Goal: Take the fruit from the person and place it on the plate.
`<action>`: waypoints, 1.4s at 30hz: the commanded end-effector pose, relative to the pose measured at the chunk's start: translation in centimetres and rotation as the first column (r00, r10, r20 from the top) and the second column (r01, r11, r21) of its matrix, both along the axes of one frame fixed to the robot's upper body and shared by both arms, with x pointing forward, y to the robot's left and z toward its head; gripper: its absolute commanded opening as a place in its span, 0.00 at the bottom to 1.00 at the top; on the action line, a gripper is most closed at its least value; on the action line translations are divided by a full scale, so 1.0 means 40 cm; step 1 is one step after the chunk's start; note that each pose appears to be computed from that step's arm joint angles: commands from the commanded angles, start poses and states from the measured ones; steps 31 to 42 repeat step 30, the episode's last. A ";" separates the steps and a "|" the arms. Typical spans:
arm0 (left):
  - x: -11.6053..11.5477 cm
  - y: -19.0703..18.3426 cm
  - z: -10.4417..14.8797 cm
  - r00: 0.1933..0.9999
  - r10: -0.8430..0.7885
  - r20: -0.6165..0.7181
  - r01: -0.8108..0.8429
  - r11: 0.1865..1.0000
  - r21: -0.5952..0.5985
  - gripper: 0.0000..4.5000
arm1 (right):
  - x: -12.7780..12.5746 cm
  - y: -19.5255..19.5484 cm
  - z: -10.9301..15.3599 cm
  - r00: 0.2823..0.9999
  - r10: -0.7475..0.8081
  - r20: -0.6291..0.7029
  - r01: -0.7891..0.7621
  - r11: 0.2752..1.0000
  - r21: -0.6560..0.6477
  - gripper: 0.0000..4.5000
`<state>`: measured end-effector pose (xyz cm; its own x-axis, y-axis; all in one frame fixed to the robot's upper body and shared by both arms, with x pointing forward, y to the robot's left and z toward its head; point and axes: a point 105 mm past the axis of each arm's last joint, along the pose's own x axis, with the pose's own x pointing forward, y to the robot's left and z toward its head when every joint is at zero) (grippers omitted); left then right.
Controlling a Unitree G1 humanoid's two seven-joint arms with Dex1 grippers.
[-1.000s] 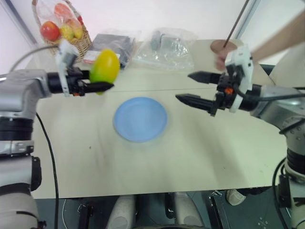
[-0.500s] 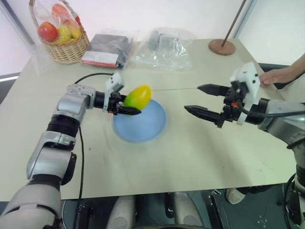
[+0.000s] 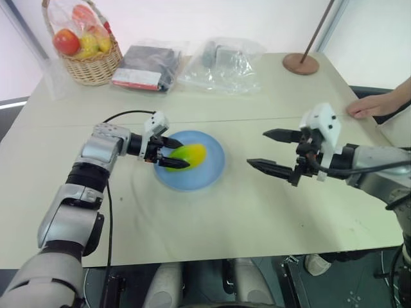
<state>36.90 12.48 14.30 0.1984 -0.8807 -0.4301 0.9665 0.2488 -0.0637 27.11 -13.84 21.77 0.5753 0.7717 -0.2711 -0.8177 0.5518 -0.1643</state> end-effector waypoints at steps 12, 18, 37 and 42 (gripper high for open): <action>-0.017 0.040 0.238 0.983 0.066 0.169 -0.032 0.980 -0.196 1.00 | -0.011 -0.002 0.019 0.998 0.015 0.060 -0.013 1.000 -0.023 1.00; -0.086 0.144 0.248 0.978 0.110 0.178 -0.091 0.990 -0.110 1.00 | -0.015 -0.007 0.014 0.999 0.020 0.051 -0.019 0.999 -0.032 1.00; -0.208 0.280 0.239 0.965 0.224 0.139 -0.227 0.974 0.001 1.00 | -0.017 -0.005 0.011 0.997 0.061 0.036 -0.060 0.997 -0.042 1.00; -0.208 0.280 0.239 0.965 0.224 0.139 -0.227 0.974 0.001 1.00 | -0.017 -0.005 0.011 0.997 0.061 0.036 -0.060 0.997 -0.042 1.00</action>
